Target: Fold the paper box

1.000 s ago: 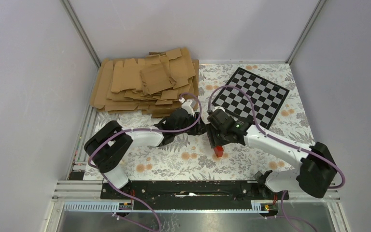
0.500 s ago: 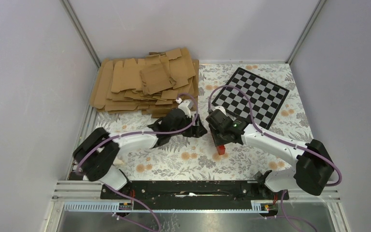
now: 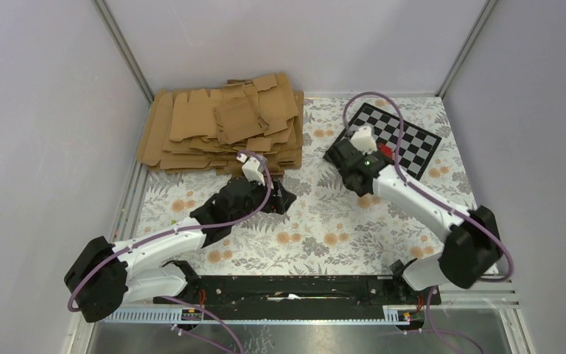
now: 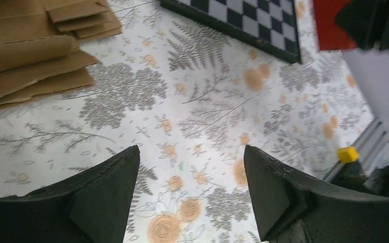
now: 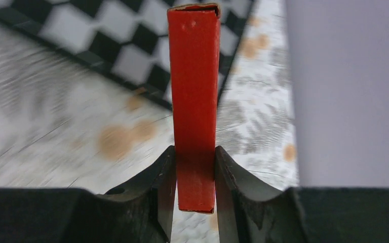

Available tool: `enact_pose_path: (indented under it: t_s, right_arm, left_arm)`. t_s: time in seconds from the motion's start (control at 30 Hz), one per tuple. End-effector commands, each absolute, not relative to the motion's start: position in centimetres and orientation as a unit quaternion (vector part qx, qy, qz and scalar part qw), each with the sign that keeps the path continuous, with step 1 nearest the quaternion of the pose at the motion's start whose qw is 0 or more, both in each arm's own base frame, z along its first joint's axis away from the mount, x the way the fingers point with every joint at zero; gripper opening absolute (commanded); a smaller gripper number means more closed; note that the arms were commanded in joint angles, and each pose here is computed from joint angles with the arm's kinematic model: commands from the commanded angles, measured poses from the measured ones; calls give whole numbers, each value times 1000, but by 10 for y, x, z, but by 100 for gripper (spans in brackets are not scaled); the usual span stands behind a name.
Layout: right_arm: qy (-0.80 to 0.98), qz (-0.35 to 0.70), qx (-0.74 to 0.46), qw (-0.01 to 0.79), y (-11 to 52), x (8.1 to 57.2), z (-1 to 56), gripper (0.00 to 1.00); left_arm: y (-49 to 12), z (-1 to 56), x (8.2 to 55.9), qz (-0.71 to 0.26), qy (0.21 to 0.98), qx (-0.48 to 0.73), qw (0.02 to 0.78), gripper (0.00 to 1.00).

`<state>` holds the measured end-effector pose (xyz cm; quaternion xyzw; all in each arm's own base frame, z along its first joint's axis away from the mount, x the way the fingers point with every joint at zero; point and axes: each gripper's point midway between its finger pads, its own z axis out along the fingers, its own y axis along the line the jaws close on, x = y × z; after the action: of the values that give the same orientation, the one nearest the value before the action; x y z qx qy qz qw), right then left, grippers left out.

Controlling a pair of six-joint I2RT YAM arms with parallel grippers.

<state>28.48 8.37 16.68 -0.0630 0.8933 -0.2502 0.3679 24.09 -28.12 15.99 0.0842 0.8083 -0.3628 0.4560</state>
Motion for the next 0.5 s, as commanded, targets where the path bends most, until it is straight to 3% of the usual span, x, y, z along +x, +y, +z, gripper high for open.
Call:
enact_pose_path:
  t_s: [0.0,0.23,0.37,0.4,0.43,0.47]
  right_arm:
    - [822,-447,12,352,-1,309,190,31]
    - [789,-562,57,241,-83,326,169,30]
    - [811,-544,114,182,-126,329,142,33]
    - [812,-544,122,171,-133,329,136,36]
    - [817,-540,132,156,-137,327,129,47]
    - [820,-536,146,142,-140,325,126,77]
  left_arm:
    - [-263,157,252,-312,801,100,502,79]
    - [-260,139,249,-307,792,123,513,79]
    - [-263,131,243,-320,790,129,506,79]
    - [-263,130,243,-318,793,133,502,79]
    - [-263,129,243,-318,794,133,501,79]
    - [-264,128,242,-320,794,134,499,79]
